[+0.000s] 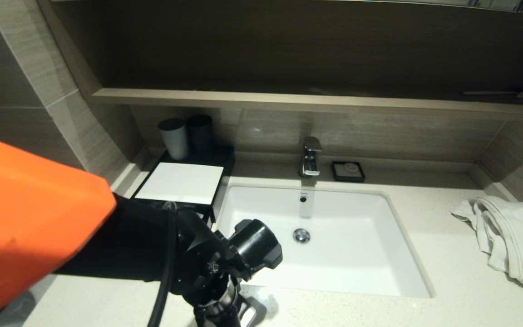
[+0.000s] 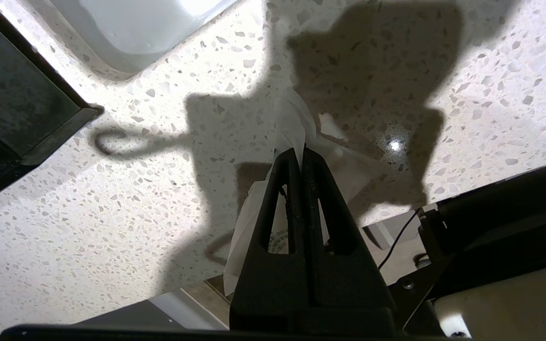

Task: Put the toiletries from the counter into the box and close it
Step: Pick up the bathroom toiletry

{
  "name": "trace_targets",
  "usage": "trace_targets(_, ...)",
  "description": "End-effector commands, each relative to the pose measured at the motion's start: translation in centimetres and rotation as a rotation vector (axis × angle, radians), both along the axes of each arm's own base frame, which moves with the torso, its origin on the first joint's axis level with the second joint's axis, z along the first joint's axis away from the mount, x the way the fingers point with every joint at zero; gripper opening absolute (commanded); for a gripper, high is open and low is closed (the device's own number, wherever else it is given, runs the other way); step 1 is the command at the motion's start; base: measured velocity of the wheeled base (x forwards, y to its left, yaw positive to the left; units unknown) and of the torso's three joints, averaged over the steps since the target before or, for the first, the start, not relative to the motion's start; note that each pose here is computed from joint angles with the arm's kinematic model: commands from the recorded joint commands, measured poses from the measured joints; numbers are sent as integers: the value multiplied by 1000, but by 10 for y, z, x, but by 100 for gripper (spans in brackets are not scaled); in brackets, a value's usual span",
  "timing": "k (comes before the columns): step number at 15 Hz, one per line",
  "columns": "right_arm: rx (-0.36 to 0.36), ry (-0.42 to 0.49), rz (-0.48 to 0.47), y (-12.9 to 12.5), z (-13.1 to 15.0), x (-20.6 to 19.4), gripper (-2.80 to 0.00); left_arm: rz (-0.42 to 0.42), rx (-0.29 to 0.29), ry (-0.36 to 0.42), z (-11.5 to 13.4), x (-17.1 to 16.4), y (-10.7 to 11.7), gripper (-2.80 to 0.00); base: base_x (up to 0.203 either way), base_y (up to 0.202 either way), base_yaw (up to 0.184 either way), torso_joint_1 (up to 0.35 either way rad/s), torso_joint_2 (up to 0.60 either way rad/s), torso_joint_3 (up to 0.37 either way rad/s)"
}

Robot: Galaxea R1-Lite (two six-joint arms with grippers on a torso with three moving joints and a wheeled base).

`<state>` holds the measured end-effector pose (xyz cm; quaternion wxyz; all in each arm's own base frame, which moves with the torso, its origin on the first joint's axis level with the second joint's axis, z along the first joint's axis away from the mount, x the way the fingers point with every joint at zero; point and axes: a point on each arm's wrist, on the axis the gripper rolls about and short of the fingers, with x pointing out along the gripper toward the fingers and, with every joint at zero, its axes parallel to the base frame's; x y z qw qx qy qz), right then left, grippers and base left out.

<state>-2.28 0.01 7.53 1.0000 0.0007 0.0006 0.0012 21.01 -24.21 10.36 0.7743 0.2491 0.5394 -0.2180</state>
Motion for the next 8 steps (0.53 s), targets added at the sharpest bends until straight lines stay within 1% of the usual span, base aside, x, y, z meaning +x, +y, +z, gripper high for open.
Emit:
trace_targets(1, 0, 0, 1, 0, 0, 0, -280, 8, -12, -9, 3, 0, 0, -280, 0, 0, 0, 0, 0, 0)
trace_targets(4, 0, 0, 1, 0, 0, 0, -280, 35, -43, -26, 10, 1, 0, -280, 0, 0, 0, 0, 0, 0)
trace_targets(8, 0, 0, 1, 0, 0, 0, -280, 59, -88, -62, 26, 1, 4, -280, 0, 0, 0, 0, 0, 0)
